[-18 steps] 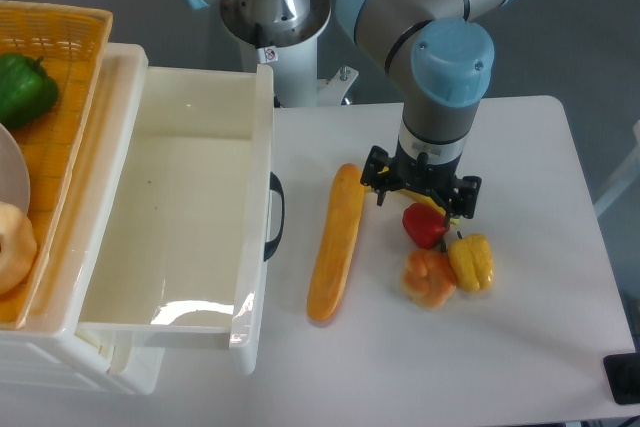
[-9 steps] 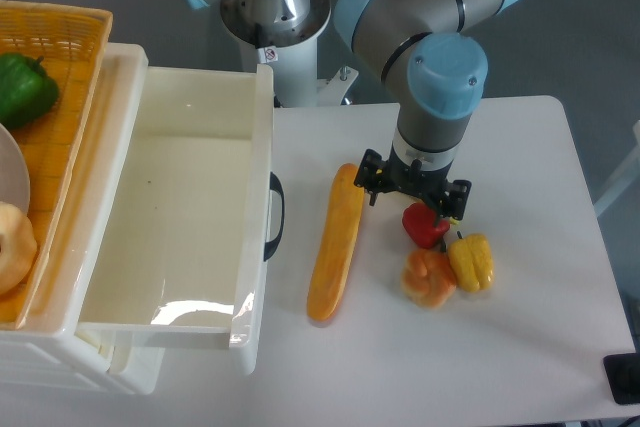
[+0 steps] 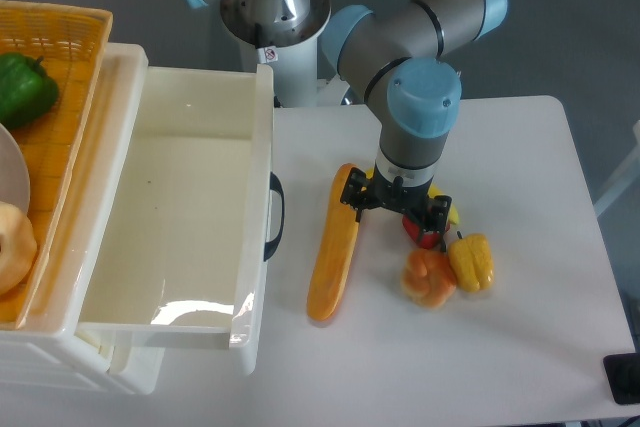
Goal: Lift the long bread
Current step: 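Move the open gripper over the long yellow bread and lower it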
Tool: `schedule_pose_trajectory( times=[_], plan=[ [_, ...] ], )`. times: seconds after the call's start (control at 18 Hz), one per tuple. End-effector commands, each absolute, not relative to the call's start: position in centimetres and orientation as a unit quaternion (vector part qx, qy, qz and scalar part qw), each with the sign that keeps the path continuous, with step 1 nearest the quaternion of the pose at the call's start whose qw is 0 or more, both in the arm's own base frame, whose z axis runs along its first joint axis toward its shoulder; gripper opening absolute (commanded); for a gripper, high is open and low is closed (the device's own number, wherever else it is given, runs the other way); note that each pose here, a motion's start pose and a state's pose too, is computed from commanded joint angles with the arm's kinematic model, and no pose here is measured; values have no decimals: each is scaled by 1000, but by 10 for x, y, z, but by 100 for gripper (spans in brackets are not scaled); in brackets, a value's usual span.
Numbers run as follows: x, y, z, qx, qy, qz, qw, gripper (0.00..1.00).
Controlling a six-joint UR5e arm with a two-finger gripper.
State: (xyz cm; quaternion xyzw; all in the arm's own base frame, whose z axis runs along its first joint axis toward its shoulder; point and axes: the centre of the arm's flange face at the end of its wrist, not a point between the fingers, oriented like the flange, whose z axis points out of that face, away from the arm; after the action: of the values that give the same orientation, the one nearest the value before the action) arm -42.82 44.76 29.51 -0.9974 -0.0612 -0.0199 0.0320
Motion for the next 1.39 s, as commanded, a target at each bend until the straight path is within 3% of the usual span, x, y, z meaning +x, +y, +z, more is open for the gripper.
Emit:
schedule_pose_trajectory(
  times=[1.0, 1.39],
  plan=[
    [-394, 462, 191, -994, -40, -95, -29, 100],
    [-388, 468, 187, -993, -61, -96, -34, 100]
  ],
)
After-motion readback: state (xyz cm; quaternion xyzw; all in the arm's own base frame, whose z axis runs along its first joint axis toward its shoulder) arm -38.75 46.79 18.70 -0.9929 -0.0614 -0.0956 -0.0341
